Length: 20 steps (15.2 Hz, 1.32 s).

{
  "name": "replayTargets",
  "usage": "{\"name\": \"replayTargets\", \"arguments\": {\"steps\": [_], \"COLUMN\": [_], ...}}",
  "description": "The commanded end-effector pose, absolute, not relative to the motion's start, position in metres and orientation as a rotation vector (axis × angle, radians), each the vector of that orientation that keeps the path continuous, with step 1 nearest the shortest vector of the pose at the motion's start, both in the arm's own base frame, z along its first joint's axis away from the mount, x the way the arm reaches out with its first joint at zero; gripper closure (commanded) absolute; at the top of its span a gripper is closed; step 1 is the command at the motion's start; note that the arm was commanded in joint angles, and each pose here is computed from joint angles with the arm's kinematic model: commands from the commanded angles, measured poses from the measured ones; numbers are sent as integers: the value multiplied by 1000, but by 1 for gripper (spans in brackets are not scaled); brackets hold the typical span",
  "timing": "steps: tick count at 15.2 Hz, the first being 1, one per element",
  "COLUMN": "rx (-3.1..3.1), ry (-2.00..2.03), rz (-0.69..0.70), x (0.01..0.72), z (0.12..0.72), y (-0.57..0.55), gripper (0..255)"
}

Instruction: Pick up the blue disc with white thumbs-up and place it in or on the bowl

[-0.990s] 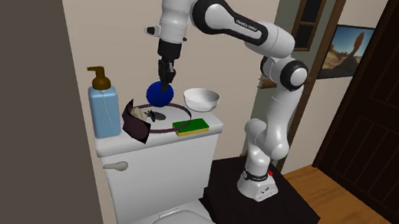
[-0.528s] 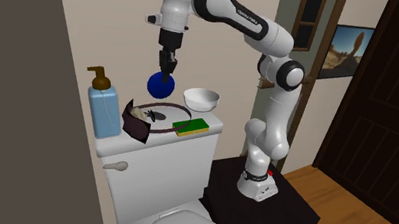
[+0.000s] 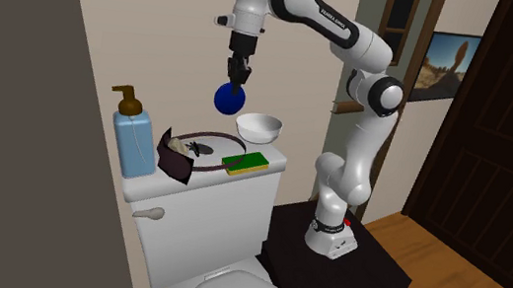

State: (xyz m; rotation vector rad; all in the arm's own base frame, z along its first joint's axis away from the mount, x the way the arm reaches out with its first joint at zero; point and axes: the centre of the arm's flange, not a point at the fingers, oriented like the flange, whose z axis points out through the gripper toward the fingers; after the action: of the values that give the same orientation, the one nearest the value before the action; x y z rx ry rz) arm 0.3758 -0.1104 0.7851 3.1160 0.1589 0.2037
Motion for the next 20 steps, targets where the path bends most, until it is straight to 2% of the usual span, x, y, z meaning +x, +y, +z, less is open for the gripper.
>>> {"name": "replayTargets", "arguments": {"steps": [1,13,20], "rx": [3116,3116,3116], "ry": [160,160,160], "rz": [203,203,203], "x": [355,224,224], "z": [789,807,770], "y": [-125,-224,-224], "gripper": [255,255,255]}}
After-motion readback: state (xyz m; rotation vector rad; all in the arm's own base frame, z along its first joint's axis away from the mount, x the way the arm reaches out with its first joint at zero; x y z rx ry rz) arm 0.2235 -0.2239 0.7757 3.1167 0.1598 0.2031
